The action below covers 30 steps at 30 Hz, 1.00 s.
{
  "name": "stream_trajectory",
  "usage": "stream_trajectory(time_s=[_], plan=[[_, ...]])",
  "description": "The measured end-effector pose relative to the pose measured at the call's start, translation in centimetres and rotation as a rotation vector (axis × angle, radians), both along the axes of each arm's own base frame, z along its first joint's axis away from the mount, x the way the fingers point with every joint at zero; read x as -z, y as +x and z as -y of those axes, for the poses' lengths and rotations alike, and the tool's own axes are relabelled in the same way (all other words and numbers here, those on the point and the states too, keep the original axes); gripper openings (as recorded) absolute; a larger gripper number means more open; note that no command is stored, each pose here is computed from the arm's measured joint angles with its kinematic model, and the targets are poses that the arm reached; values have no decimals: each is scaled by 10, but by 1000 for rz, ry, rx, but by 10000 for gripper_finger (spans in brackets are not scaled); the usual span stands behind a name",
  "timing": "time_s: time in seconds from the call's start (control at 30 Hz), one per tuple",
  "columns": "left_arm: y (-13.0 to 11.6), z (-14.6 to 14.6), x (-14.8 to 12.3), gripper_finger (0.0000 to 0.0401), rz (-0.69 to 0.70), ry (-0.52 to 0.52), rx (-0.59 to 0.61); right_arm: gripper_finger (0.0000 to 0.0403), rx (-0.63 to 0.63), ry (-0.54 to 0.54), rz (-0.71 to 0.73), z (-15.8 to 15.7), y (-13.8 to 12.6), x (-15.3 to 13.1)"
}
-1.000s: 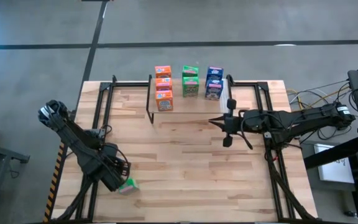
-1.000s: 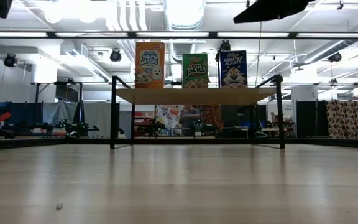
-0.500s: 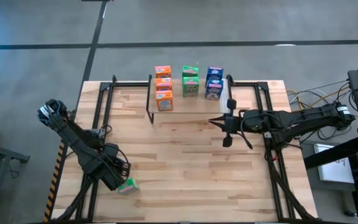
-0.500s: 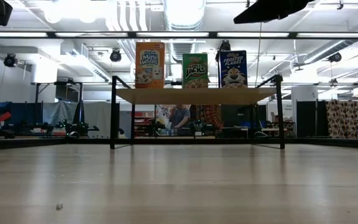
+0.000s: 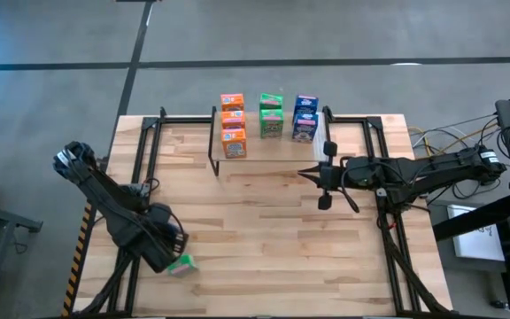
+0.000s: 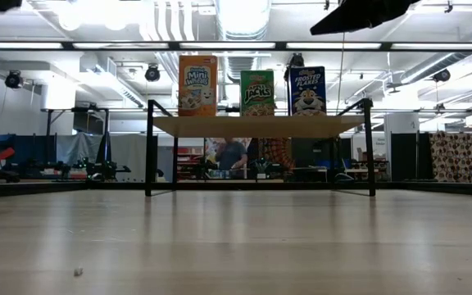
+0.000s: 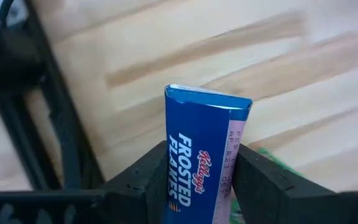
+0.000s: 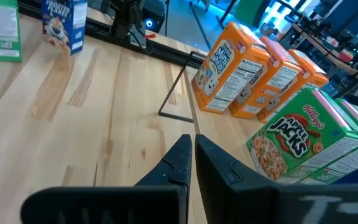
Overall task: Stack cereal on shelf
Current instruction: Put the blue cereal box aligned with the other blue cereal box on the shelf
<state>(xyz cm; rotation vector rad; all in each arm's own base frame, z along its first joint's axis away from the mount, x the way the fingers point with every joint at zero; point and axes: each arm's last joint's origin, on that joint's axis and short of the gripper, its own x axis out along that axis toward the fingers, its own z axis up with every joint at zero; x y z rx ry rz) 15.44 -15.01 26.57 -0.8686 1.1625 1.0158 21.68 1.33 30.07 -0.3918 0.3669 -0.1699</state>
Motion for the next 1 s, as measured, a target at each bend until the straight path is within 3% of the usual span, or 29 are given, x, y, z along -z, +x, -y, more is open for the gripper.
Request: stream_trajectory(time_s=[0.17,0.3,0.43,0.6,0.83,1.0], plan=[[8,-1,-28,139,156,102,81,12,-1,-3,-12,0,-1,1],[21,2,-53,139,368,270,211,12,-1,-2,-19,0,-3,1],[34,0,-76,139,490,424,301,12,-6,5,-32,-1,-7,2],[54,-10,-97,139,511,566,419,12,-35,5,-14,-3,-15,2],[93,-32,-114,139,478,736,625,12,-200,13,101,-6,-29,0],[114,-51,-124,139,455,843,766,12,-214,12,130,-5,-37,0]])
